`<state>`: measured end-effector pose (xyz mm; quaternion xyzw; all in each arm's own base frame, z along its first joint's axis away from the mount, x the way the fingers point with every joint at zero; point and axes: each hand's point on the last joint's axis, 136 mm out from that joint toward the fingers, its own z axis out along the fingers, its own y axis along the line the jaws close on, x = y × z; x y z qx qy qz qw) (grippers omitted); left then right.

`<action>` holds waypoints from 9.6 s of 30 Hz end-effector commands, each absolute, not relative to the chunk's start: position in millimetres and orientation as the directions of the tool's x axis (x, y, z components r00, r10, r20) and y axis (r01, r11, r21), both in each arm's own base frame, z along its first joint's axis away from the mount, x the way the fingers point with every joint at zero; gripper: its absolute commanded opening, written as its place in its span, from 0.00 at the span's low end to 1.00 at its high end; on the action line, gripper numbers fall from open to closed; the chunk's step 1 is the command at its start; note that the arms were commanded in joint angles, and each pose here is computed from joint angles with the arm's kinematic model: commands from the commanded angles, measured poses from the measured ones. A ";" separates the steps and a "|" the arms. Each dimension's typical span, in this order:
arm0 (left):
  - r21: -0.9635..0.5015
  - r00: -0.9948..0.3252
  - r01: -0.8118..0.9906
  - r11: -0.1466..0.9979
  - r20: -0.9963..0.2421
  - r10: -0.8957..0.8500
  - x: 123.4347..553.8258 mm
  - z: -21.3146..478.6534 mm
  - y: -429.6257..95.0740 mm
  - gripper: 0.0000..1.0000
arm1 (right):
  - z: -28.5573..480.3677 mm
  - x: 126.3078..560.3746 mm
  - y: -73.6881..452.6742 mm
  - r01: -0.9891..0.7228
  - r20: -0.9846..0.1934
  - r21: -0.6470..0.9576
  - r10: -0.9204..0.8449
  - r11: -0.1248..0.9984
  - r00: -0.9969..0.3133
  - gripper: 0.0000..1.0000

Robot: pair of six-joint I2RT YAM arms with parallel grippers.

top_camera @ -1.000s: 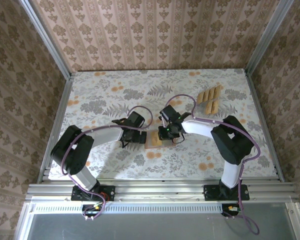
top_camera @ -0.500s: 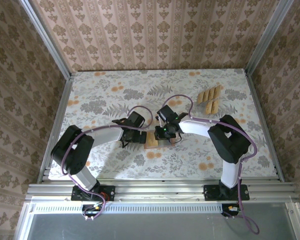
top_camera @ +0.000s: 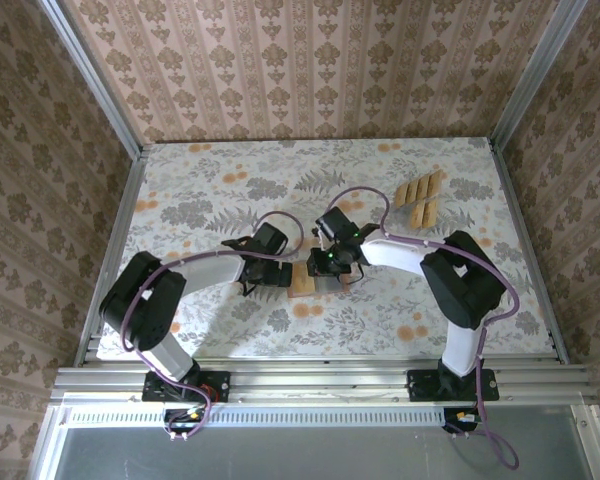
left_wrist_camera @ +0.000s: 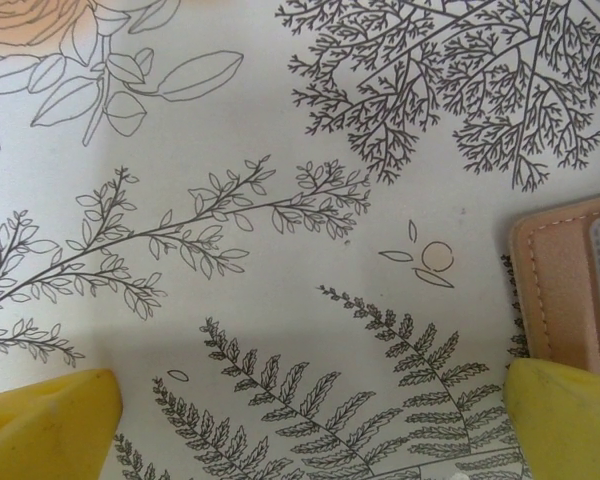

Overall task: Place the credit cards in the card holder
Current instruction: Insert the credit card into the card slot, then flip over the card slot on the card holder.

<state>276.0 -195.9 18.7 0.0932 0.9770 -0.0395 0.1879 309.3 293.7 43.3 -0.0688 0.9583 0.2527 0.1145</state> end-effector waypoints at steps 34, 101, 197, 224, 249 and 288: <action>-0.087 -0.902 0.192 0.978 -0.409 0.140 279.5 40.5 -190.0 1.00 | 49.6 302.7 312.1 -0.193 -0.251 0.515 -0.069 0.835 -0.966 0.20; -0.163 -0.856 0.249 0.955 -0.497 0.139 267.6 65.0 -270.5 1.00 | 40.2 336.1 234.1 -0.165 -0.251 0.384 -0.069 0.908 -0.966 0.20; -0.128 -0.866 0.300 0.945 -0.453 0.213 261.5 26.4 -290.6 1.00 | 0.4 319.8 254.3 -0.142 -0.182 0.388 -0.075 0.911 -0.980 0.17; -0.077 -0.876 0.277 0.958 -0.429 0.219 250.0 9.3 -275.3 1.00 | 41.4 330.7 238.8 -0.076 -0.225 0.468 0.036 0.881 -0.974 0.37; -0.085 -0.873 0.281 0.956 -0.437 0.218 250.1 12.4 -278.6 1.00 | 15.3 309.2 257.3 -0.049 -0.134 0.542 0.029 0.839 -0.991 0.35; -0.132 -0.835 0.254 0.958 -0.530 0.149 257.8 59.6 -254.9 1.00 | 53.6 308.9 286.1 -0.037 -0.118 0.672 0.058 0.740 -0.991 0.34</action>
